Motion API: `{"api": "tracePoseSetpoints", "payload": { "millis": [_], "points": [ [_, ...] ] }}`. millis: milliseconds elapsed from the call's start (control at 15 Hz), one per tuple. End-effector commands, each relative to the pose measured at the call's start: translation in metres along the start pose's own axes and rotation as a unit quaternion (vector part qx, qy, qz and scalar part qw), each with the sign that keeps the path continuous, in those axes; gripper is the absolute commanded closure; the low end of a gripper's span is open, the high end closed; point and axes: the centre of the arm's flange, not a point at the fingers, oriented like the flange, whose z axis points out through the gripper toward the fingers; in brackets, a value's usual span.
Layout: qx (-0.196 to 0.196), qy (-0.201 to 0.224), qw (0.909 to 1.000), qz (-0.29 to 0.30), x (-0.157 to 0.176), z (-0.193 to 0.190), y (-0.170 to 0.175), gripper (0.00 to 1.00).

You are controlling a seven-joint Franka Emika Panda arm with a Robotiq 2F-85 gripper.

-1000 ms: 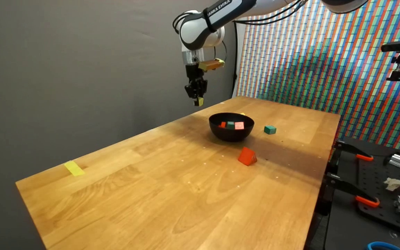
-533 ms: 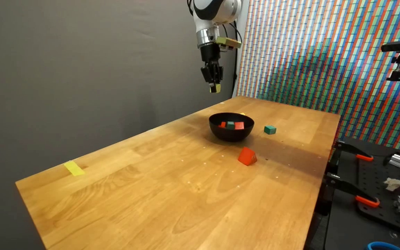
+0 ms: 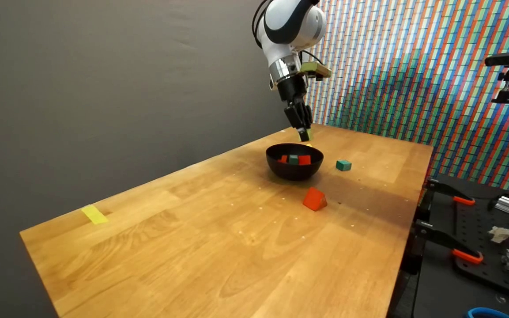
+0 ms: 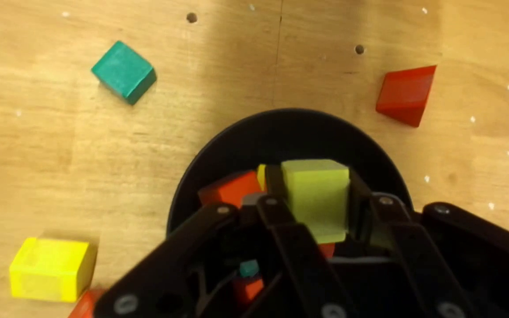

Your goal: Put all the blocks inside the black bowl

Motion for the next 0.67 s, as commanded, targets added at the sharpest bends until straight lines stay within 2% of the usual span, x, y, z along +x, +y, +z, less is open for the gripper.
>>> {"api": "tracePoseSetpoints", "payload": {
  "millis": [0,200,333,600],
  "points": [
    [0.013,0.05,0.9986,0.009,-0.045,0.04,-0.031,0.41],
    [0.043,0.122,0.991,0.037,-0.056,0.059,-0.043,0.18],
    [0.045,0.168,0.9832,0.057,-0.07,0.059,-0.042,0.02],
    [0.021,0.257,0.962,0.091,-0.105,0.034,-0.025,0.0]
  ]
}}
